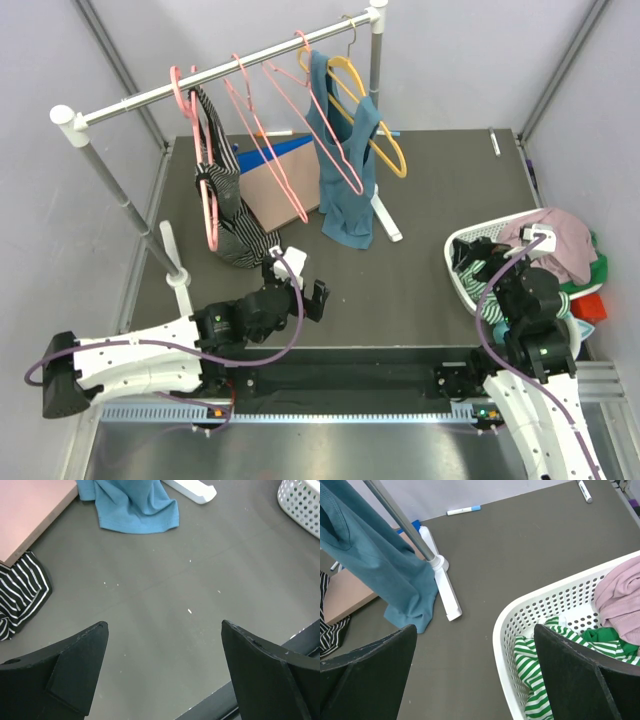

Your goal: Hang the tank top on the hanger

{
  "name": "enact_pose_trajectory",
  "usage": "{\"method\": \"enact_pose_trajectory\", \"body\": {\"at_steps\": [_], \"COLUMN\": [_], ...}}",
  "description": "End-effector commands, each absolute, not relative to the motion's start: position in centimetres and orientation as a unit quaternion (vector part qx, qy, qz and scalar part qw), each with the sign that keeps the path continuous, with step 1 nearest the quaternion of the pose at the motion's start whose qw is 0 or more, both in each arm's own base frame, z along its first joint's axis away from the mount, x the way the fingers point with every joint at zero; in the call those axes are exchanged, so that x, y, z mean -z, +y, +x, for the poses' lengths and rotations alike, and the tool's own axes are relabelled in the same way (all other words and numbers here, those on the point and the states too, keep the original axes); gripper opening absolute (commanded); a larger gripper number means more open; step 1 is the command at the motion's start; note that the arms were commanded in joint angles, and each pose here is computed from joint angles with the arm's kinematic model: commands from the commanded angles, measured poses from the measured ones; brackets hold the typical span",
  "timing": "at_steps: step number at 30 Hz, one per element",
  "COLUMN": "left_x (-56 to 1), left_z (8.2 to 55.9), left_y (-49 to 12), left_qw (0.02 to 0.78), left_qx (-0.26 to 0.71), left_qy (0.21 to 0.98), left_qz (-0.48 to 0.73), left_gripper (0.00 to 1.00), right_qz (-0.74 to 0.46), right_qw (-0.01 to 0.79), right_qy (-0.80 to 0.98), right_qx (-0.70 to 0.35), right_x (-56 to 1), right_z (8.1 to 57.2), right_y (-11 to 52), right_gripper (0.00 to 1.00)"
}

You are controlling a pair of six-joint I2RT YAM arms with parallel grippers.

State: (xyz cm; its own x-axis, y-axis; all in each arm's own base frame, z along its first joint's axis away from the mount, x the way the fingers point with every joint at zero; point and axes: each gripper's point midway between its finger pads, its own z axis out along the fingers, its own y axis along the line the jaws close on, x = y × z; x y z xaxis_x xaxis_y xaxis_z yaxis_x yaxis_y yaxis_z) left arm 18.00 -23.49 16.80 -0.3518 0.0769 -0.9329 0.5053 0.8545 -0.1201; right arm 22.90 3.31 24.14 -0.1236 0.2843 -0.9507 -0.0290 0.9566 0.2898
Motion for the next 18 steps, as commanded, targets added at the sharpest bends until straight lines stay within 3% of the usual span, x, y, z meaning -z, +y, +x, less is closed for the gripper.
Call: {"method": "enact_pose_trajectory", "body": {"at_steps": [1,11,18], "left_x": [-19.4,-21.7,-20.2], "left_z": [18.7,19.1,21.0], "left_y": [-23.6,-23.9,-22.2], "left_qw": [0.557,0.596,0.607], "left_qx": [0.204,0.211,0.189], "left_qy": [0.791,0.750,0.753], "left_qz": [0.152,0.193,0.168], "left_gripper": [0.99,0.99,0.99], "right_qz": [0.090,0.151,0.227], "right_qw": [0.681,0.674,0.592], "right_qy": [0.717,0.718,0.773], "right_qx": [-0.118,-0.090,-0.020], "right_x": [-26.6,-26.4,-22.5], "right_z": [23.1,23.4,25.0], "right_y": [3.0,1.1,-1.1], "right_gripper": [1.00,1.00,1.00]}}
